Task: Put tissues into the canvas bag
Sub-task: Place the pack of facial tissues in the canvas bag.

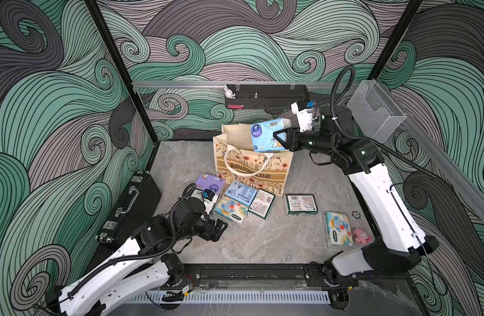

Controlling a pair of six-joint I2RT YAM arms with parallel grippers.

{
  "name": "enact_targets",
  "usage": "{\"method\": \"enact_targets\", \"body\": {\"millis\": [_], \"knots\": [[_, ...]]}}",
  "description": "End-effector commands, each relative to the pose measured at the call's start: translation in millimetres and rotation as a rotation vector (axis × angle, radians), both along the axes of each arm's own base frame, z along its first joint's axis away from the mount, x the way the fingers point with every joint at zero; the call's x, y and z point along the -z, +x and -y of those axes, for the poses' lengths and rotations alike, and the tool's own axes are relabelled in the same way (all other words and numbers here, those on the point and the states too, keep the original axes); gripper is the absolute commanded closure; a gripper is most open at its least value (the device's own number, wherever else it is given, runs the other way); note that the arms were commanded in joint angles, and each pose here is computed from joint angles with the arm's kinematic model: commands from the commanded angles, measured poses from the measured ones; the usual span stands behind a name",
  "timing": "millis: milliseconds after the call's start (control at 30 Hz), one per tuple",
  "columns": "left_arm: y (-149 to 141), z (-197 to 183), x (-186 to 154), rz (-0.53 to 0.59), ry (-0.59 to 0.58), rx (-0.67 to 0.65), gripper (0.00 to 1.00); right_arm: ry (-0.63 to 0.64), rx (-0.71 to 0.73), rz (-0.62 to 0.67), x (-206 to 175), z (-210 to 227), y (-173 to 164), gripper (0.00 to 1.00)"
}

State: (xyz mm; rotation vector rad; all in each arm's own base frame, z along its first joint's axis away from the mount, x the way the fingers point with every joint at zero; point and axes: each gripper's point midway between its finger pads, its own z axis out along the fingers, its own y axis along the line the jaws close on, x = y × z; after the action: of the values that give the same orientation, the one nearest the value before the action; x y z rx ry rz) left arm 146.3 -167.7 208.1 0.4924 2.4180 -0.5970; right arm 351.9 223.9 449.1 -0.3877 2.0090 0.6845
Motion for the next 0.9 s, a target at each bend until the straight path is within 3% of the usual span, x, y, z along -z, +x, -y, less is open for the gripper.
{"method": "enact_targets", "body": {"millis": [0, 267, 667, 867], "knots": [[0.2, 1.4, -3.2, 0.012, -0.011, 0.013, 0.12, -0.088, 0.079, -0.032, 14.0, 9.3, 24.0, 0.58], [0.0, 2.5, -1.6, 0.001, -0.003, 0.018, 0.12, -0.271, 0.235, -0.057, 47.6, 29.0, 64.6, 0.63], [-0.6, 2.4, -2.8, 0.006, -0.01, 0.019, 0.12, -0.552, 0.273, -0.094, 83.7, 51.6, 65.5, 0.62], [-0.6, 2.5, -2.4, 0.005, -0.009, 0.019, 0.12, -0.643, 0.248, -0.099, 101.3, 40.0, 68.4, 0.59]]}}
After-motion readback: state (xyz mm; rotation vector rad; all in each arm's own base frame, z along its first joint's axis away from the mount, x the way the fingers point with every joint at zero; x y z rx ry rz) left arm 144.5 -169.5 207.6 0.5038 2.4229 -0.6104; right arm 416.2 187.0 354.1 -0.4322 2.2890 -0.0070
